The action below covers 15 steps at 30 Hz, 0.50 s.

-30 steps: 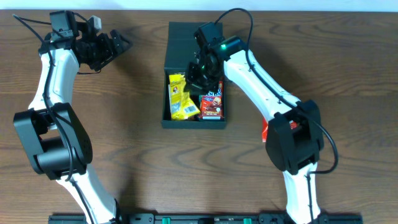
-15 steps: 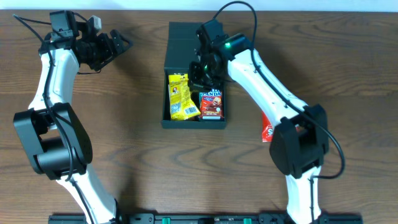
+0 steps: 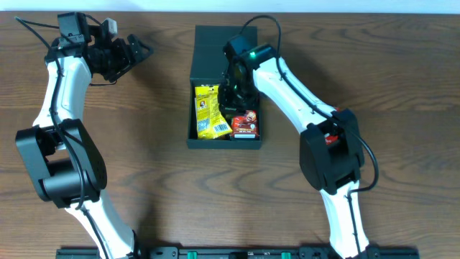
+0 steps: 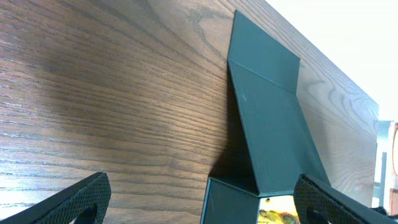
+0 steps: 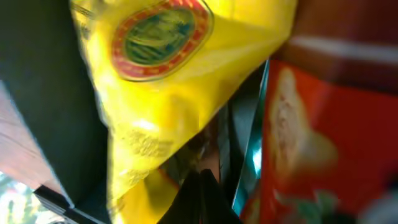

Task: Pack container
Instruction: 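Lower the yellow bag into the box's left compartment, right gripper, then open the right gripper and withdraw toward the red Hacks bag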

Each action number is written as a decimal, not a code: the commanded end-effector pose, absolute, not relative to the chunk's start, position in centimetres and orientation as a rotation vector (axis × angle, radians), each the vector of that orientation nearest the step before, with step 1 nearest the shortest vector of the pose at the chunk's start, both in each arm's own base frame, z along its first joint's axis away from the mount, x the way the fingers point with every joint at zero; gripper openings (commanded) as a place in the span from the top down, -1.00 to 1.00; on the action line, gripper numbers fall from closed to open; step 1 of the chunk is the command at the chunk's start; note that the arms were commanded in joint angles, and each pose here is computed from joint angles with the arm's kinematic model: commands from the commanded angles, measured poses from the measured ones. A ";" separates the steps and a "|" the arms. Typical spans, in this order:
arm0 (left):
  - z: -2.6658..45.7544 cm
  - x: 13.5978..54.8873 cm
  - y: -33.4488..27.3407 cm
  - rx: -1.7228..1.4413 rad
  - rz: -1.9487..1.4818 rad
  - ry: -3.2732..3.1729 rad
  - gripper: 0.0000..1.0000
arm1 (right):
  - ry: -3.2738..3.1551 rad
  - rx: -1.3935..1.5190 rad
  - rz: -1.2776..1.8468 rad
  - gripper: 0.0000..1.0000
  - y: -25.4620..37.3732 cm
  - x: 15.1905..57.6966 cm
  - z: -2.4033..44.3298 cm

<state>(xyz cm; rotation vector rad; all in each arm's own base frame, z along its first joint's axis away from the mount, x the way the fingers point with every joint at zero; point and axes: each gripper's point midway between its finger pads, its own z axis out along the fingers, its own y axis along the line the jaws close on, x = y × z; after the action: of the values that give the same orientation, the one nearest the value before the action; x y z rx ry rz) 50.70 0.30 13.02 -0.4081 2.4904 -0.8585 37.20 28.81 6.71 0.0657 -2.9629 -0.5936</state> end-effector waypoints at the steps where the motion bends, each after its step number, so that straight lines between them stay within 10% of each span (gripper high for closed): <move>1: 12.8 50.5 0.4 -0.391 -0.861 2.493 -0.90 | -3.046 0.151 -0.604 0.96 28.9 38.8 9.0; 15: 12.8 50.5 0.4 -0.392 -0.856 2.493 -0.90 | -3.080 0.403 -0.655 0.96 30.5 39.0 10.7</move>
<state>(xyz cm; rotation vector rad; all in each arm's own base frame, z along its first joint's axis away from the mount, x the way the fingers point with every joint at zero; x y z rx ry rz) 50.70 0.30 13.02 -0.4081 2.4904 -0.8585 39.88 29.79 10.91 0.2882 -3.0887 -0.6641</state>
